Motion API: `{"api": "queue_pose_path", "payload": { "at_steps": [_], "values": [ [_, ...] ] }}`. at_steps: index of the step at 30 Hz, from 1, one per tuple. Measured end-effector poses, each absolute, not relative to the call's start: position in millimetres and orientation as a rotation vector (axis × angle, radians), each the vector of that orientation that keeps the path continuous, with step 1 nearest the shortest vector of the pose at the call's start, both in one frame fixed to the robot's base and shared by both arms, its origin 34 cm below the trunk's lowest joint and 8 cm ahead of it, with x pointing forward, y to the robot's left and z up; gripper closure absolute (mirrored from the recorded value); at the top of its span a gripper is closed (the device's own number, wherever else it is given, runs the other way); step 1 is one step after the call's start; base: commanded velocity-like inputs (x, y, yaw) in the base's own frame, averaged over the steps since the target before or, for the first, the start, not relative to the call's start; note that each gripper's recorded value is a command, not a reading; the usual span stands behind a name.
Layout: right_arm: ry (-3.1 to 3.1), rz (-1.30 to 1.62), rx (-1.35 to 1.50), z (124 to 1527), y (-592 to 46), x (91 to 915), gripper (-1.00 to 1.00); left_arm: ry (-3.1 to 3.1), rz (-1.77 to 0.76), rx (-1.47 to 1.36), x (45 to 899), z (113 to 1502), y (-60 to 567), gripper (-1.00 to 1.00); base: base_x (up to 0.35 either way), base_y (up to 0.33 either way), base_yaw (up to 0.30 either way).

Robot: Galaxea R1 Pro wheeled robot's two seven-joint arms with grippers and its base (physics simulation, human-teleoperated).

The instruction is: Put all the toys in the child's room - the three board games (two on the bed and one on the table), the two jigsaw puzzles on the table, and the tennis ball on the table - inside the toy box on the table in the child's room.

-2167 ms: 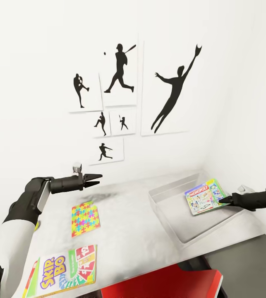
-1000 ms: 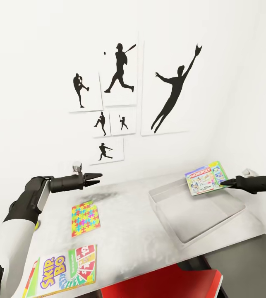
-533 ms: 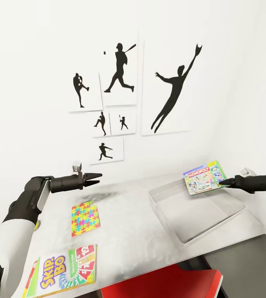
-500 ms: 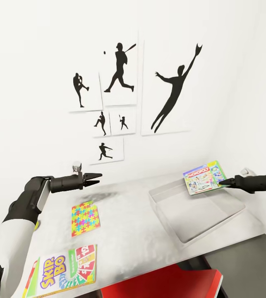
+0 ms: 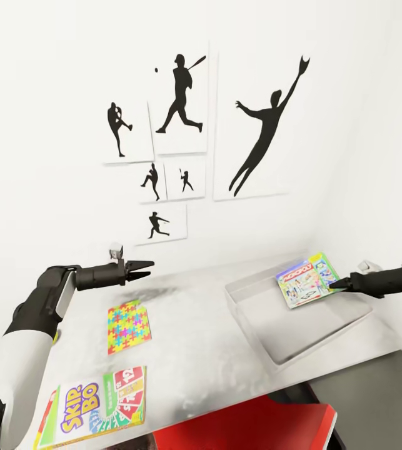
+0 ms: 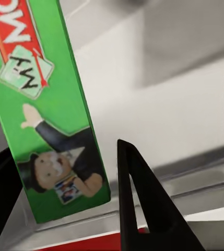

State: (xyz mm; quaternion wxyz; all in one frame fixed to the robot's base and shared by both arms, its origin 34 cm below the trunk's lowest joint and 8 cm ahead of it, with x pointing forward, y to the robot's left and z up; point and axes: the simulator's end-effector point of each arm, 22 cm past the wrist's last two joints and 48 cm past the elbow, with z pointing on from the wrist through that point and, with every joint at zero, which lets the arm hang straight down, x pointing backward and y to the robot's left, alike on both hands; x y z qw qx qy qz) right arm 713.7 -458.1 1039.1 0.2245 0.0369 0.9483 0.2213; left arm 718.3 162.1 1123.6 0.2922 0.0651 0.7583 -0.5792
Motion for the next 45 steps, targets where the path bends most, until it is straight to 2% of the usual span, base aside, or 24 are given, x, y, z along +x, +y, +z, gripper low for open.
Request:
{"api": "queue_pose_path", "payload": {
  "at_steps": [45],
  "values": [
    [2.692,0.589,0.136,997.6,-469.7,712.7,1.0,2.068,-1.569,0.126,728.6,1083.9,162.9,-1.0,0.0,0.0,0.0]
  ]
}}
